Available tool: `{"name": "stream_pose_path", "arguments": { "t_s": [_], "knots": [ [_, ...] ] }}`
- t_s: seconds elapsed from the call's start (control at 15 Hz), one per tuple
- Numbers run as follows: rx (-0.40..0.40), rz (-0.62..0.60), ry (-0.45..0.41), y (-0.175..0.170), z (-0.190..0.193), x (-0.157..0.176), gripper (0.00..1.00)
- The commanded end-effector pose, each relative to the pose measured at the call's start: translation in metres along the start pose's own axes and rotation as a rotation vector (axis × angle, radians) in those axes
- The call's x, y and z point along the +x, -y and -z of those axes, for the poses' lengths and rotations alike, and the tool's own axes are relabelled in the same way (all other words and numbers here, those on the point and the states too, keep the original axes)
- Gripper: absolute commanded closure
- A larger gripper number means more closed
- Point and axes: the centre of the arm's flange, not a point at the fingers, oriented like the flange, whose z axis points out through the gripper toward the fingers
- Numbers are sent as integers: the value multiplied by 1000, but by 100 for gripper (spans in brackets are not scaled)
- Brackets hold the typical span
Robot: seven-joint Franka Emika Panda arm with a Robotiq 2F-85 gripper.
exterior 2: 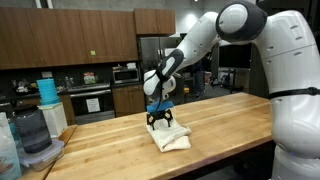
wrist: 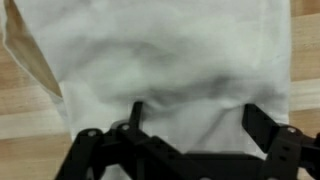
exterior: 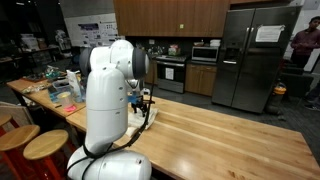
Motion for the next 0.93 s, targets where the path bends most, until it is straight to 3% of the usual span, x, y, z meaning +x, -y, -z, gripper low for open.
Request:
{"name": "stream_pose_path", "arguments": {
  "t_s": [0.0,0.6,0.87],
  "knots": [
    [26,15,-19,-4,14,-5,0],
    [152,13,-223,-12,92,-18,0],
    [212,59,-293,-16,134,-46,0]
  ]
}}
